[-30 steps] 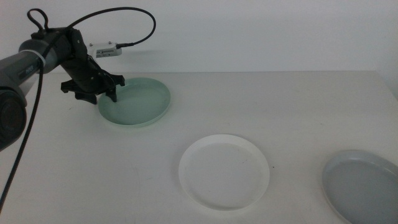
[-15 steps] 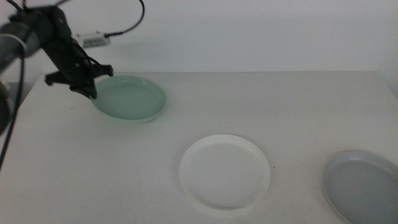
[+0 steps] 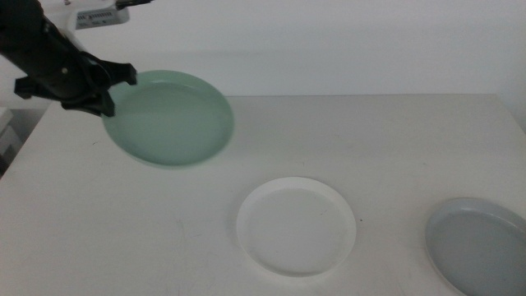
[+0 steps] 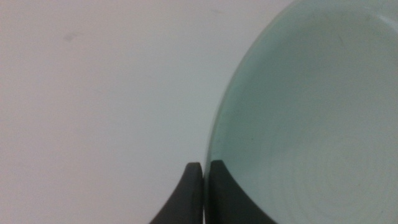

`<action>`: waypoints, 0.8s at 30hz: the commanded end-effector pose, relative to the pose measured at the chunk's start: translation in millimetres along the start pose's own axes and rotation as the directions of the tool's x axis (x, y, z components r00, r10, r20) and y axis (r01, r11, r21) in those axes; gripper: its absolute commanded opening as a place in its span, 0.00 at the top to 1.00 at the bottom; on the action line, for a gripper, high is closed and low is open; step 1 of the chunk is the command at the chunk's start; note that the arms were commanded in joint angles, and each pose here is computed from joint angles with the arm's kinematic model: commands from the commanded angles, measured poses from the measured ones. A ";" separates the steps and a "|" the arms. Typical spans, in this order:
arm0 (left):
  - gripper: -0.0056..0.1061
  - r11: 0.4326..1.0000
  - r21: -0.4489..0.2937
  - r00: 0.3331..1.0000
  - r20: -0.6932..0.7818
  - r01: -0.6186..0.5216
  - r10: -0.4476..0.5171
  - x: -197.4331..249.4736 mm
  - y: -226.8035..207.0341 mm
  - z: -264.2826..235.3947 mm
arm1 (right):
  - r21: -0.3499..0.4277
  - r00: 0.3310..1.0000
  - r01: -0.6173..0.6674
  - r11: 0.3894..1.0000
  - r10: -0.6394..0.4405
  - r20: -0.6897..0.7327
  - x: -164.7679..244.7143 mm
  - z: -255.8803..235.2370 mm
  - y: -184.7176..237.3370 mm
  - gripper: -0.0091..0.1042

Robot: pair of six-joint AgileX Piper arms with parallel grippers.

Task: Stack the three bowls on top of each other.

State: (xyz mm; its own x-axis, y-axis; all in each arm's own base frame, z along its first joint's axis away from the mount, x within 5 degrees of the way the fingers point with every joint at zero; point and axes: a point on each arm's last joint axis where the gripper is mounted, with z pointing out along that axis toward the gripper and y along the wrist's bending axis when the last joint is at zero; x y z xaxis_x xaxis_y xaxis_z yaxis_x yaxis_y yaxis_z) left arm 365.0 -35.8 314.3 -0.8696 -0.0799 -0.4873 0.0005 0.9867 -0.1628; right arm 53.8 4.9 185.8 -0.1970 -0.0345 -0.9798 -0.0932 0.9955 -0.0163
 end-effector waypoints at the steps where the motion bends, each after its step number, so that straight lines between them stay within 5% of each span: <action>1: 0.95 0.997 0.076 0.990 0.138 0.000 -0.010 12.0 -22.9 -36.3 | 0.014 0.991 0.019 1.000 -0.021 0.131 -17.1 -5.6 -0.8 0.41; 15: 0.95 0.966 0.249 0.995 0.079 -0.077 0.059 81.7 -119.8 7.1 | 0.014 0.991 0.019 1.000 -0.021 0.131 -17.1 -5.6 -0.8 0.41; 24: 0.95 0.964 0.253 0.997 0.025 -0.076 0.071 93.5 -142.0 52.6 | 0.014 0.991 0.019 1.000 -0.021 0.131 -17.1 -5.6 -0.8 0.41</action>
State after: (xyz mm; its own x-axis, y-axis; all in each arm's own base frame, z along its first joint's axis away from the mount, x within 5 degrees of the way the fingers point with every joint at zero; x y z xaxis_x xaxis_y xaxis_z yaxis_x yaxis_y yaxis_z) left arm 306.3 -186.4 227.0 -0.8933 0.0419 -0.4475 0.1876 0.9395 -0.2865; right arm 53.8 4.9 185.8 -0.1970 -0.0345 -0.9798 -0.0932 0.9955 -0.0163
